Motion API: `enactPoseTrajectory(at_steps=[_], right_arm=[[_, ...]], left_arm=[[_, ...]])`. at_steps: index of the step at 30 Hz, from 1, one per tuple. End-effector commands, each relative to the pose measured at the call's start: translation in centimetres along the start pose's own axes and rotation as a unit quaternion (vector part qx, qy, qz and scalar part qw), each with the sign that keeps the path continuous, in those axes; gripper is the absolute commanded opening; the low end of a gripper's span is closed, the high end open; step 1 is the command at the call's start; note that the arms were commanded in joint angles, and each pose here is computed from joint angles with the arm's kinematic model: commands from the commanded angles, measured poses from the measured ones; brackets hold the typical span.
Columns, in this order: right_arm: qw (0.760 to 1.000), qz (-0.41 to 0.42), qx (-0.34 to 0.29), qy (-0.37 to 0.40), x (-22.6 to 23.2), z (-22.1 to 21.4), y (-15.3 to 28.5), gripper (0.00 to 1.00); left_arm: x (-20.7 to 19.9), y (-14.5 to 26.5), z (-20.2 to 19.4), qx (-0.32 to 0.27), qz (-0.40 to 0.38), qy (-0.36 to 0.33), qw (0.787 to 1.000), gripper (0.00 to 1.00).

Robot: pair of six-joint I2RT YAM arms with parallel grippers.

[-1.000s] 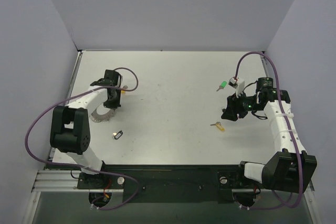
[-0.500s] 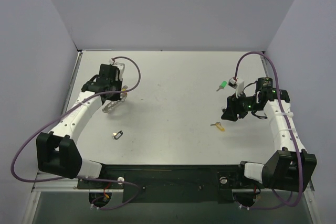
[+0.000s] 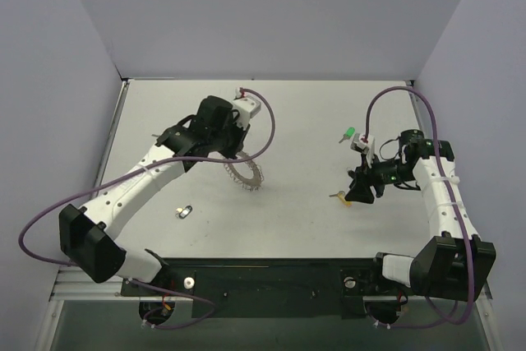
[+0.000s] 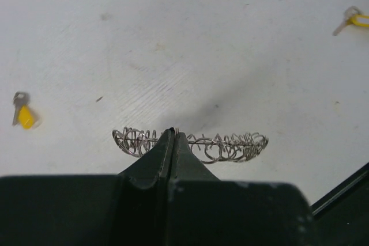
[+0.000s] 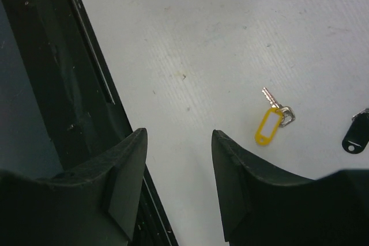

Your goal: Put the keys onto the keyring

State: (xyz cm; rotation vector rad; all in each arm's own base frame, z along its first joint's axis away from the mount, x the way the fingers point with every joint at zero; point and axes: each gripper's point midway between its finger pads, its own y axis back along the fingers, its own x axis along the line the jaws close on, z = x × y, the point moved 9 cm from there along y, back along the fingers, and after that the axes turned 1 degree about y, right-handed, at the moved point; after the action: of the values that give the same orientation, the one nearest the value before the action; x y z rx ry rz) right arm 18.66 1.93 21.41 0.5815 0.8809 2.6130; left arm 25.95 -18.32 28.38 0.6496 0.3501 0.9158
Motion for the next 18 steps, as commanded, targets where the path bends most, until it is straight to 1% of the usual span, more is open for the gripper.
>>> enactPoseTrajectory(at_steps=[1, 4, 7, 9, 13, 16, 18], right_arm=[[0.995, 0.062, -0.032, 0.074, 2.6, 0.8, 0.8, 0.44], [0.991, 0.081, -0.042, 0.098, 3.3, 1.0, 1.1, 0.45], [0.983, 0.108, -0.053, 0.141, 4.2, 0.9, 1.3, 0.45], [0.979, 0.124, -0.058, 0.153, 4.6, 0.8, 1.2, 0.45], [0.975, 0.14, -0.062, 0.161, 4.7, 0.6, 1.1, 0.45], [0.972, 0.142, -0.066, 0.177, 4.8, 0.5, 1.1, 0.47], [0.972, 0.142, -0.066, 0.177, 4.9, 0.4, 1.1, 0.48]], left_arm=[[-3.9, -1.3, 3.3, -0.065, -0.081, -0.034, 0.994, 0.0], [-5.9, -2.8, 3.6, -0.062, -0.107, -0.047, 0.991, 0.0], [-7.6, -3.9, 3.8, -0.068, -0.132, -0.06, 0.987, 0.0], [-9.4, -4.4, 4.0, -0.071, -0.152, -0.073, 0.983, 0.0], [-11.4, -5.9, 4.1, -0.069, -0.17, -0.091, 0.979, 0.0], [-12.1, -7.1, 3.3, -0.068, -0.175, -0.085, 0.979, 0.0], [-12.4, -7.8, 2.5, -0.071, -0.178, -0.065, 0.979, 0.0]])
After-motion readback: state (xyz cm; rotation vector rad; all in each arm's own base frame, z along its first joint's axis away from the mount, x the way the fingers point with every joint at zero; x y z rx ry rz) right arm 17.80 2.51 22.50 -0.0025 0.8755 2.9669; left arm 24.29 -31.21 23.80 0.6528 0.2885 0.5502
